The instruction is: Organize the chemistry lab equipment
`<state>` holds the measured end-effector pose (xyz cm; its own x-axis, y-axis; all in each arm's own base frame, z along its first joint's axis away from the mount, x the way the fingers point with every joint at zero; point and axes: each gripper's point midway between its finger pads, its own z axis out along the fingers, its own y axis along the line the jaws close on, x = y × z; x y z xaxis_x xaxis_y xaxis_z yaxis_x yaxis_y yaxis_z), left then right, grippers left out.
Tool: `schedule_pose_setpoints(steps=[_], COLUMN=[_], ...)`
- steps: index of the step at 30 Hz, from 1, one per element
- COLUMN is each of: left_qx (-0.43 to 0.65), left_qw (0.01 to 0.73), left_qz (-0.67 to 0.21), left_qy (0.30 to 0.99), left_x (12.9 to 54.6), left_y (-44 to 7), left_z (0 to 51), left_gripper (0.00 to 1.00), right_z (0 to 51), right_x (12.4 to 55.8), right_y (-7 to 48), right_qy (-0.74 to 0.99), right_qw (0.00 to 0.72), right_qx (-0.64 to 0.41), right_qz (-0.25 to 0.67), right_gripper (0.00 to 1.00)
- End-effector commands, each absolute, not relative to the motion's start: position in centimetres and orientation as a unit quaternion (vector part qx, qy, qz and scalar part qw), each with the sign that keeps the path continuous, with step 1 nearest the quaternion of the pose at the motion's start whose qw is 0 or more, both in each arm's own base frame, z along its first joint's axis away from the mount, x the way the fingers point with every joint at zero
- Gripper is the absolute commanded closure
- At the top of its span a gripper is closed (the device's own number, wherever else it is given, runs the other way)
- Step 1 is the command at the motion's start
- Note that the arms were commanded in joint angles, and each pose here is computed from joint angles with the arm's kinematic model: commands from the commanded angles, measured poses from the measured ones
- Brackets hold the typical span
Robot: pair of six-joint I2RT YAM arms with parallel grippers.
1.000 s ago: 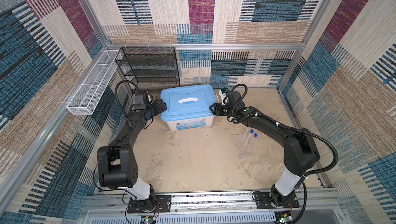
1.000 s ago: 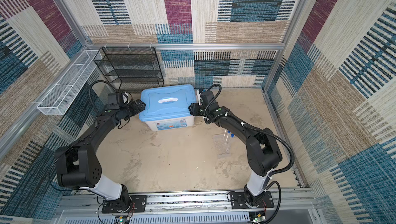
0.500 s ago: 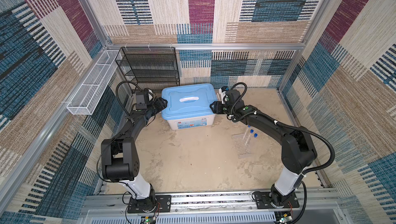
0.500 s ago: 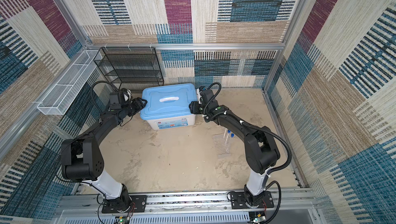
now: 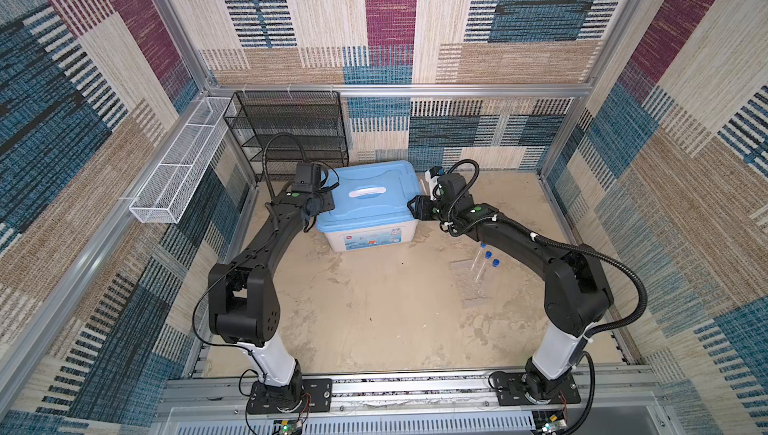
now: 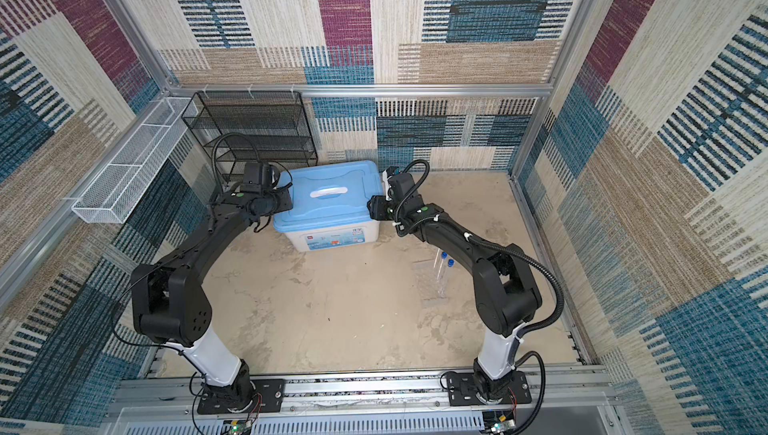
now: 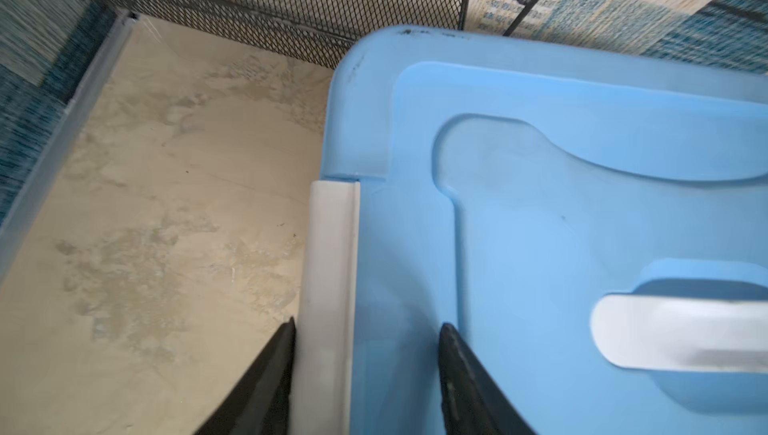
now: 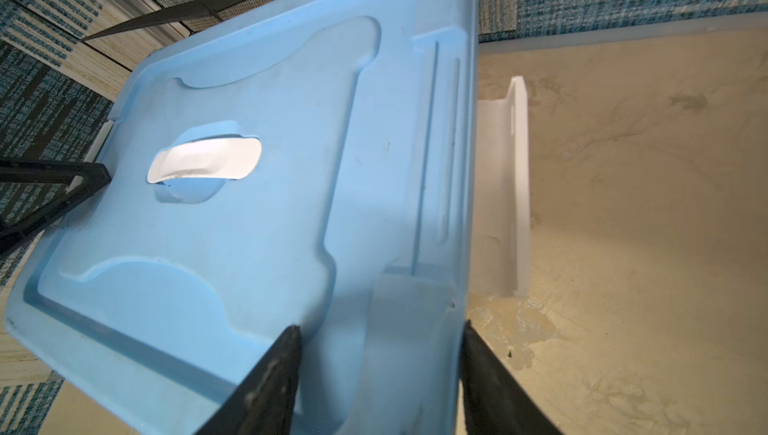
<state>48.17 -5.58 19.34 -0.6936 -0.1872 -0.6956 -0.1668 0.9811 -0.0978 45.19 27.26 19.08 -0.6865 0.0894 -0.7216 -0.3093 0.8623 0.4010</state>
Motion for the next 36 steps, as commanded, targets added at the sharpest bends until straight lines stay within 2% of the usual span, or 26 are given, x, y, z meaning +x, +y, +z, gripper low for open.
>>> schedule_pose_setpoints(steps=[1,6,15,17,18,30,36], left_qx=[-0.045,-0.071,-0.094,-0.094,-0.094,-0.095,-0.093], left_qw=[0.282,0.280,0.287,0.287,0.288,0.285,0.283], left_qz=[0.016,-0.029,-0.050,-0.053,-0.058,-0.081,-0.082], left_qy=[0.958,0.957,0.952,0.952,0.951,0.950,0.951], left_x=[44.7,44.8,44.8,44.7,44.8,44.9,44.9], left_y=[-6.3,-6.2,-5.4,-5.5,-5.7,-6.5,-6.5], left_z=[15.1,14.3,14.5,14.6,14.7,14.4,14.1], left_gripper=[0.49,0.49,0.50,0.50,0.50,0.50,0.49], right_z=[17.1,19.6,24.1,24.3,24.1,21.4,19.8], right_x=[43.8,44.1,45.7,46.1,46.3,49.4,50.2], right_y=[27.8,27.9,24.7,23.9,23.7,26.3,26.5], right_qy=[0.899,0.886,0.862,0.861,0.860,0.840,0.843], right_qw=[0.348,0.359,0.386,0.387,0.380,0.307,0.297], right_qx=[-0.080,-0.084,-0.065,-0.059,-0.057,-0.095,-0.081], right_qz=[0.254,0.283,0.321,0.325,0.334,0.438,0.441], right_gripper=[0.39,0.38,0.24,0.17,0.01,0.00,0.00])
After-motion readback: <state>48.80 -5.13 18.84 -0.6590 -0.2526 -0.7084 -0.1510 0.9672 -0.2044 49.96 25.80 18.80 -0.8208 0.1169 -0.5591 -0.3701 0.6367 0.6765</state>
